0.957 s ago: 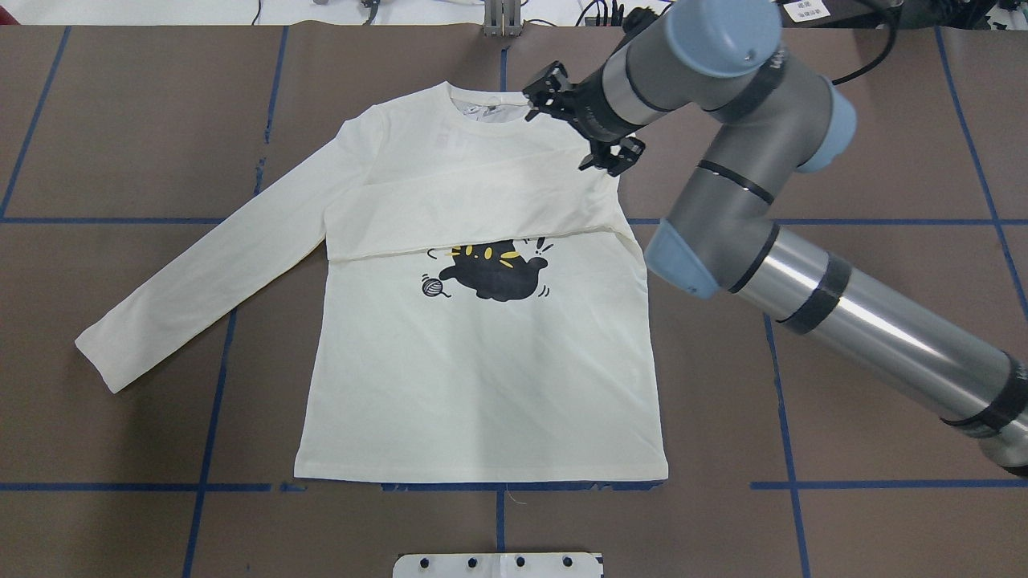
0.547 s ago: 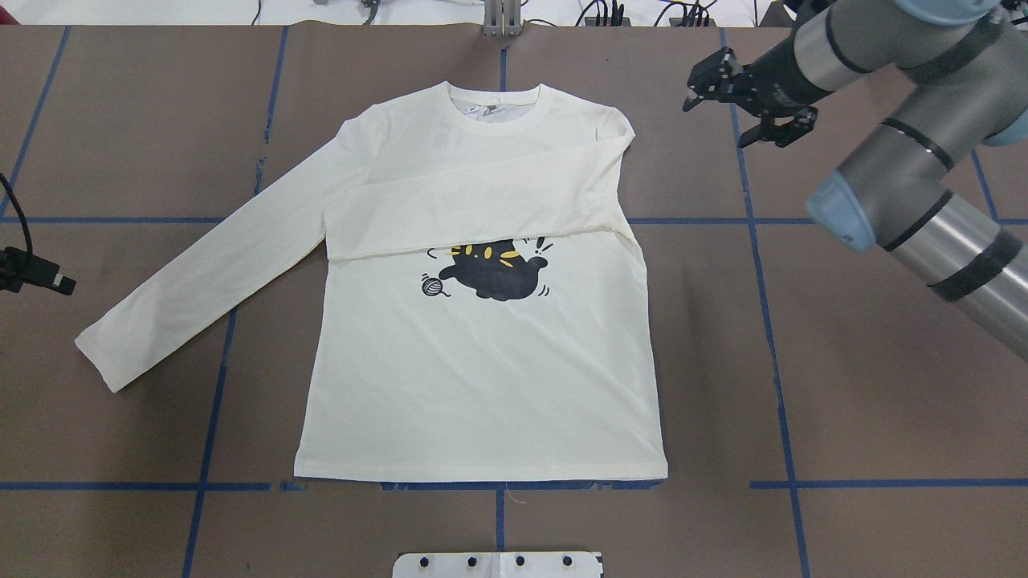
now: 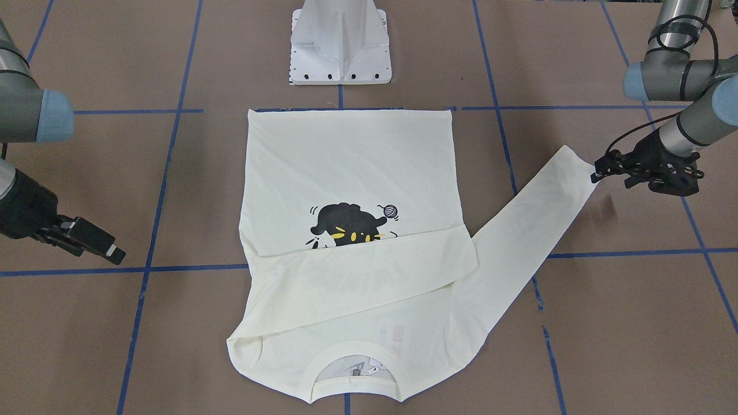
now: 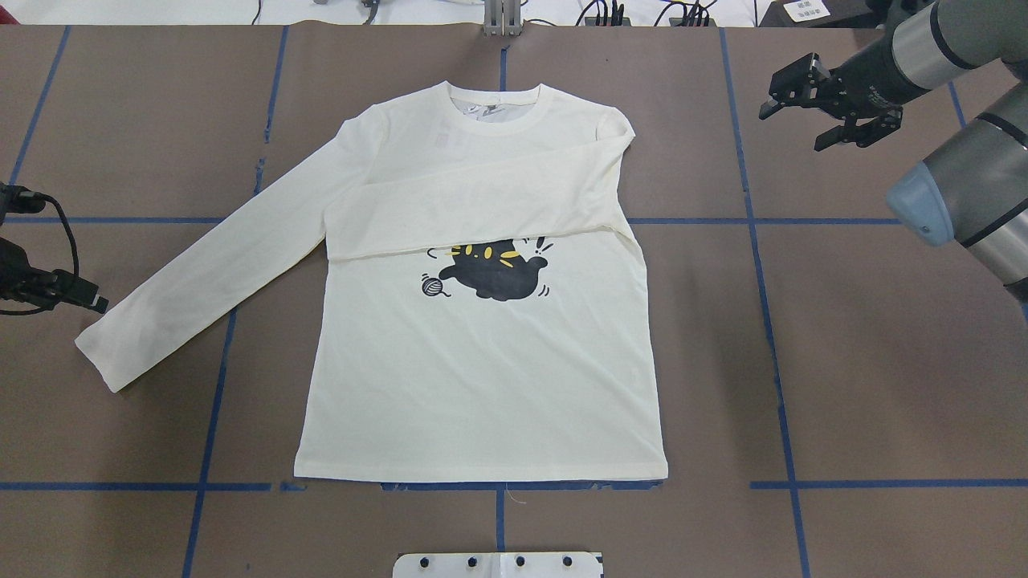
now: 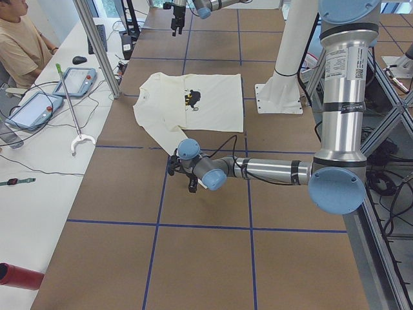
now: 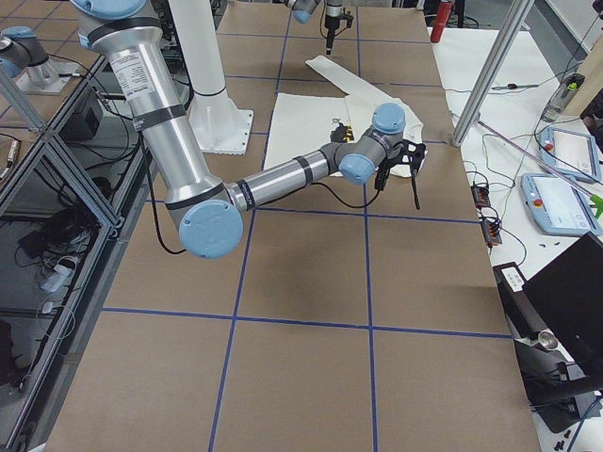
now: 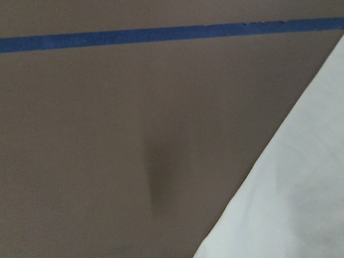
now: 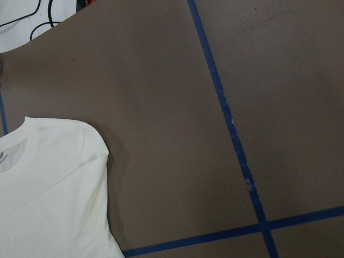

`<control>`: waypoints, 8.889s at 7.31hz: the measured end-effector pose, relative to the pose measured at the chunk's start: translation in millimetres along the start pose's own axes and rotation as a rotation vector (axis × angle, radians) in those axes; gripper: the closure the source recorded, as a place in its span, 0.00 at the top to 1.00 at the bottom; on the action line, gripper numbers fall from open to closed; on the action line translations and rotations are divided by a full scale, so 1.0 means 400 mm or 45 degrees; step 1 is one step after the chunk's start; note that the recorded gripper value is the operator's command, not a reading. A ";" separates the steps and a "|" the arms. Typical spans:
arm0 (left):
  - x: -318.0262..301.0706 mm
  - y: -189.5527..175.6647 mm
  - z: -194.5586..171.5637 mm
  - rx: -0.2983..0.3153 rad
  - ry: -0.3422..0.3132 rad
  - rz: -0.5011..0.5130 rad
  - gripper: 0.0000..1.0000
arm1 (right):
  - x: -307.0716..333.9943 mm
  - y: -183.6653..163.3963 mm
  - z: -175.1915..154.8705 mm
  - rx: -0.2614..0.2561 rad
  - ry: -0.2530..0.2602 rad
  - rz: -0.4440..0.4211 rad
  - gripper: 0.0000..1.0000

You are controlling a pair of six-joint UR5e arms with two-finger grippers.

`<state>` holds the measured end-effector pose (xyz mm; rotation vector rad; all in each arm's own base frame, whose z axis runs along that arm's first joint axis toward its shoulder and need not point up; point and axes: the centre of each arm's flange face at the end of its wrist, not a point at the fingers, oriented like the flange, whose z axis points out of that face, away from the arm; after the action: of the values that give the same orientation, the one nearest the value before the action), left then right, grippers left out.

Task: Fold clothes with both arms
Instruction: 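Move the left gripper down to the cuff of the other sleeve, then grasp the sleeve with the left gripper and fold it across the chest, then release the sleeve and withdraw the left gripper while the right gripper moves toward the hem, then position both grippers at the hem corners nearest the robot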

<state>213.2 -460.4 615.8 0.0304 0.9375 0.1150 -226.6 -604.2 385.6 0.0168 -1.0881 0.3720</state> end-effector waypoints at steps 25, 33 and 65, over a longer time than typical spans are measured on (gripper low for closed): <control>1.599 -0.494 0.005 0.349 0.566 -0.477 0.66 | 0.087 0.011 -0.080 -0.027 -0.031 0.034 1.00; 1.014 -0.350 -0.239 0.359 0.626 -0.351 0.65 | -0.156 0.606 0.154 0.100 -0.041 0.144 1.00; 0.906 0.519 0.191 0.230 -0.053 -0.655 0.00 | -0.089 1.189 0.242 0.182 0.121 0.170 0.00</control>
<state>469.3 -211.8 386.1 -0.0417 0.8858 -0.4450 -468.7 -187.3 320.6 0.0532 -0.9697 0.5655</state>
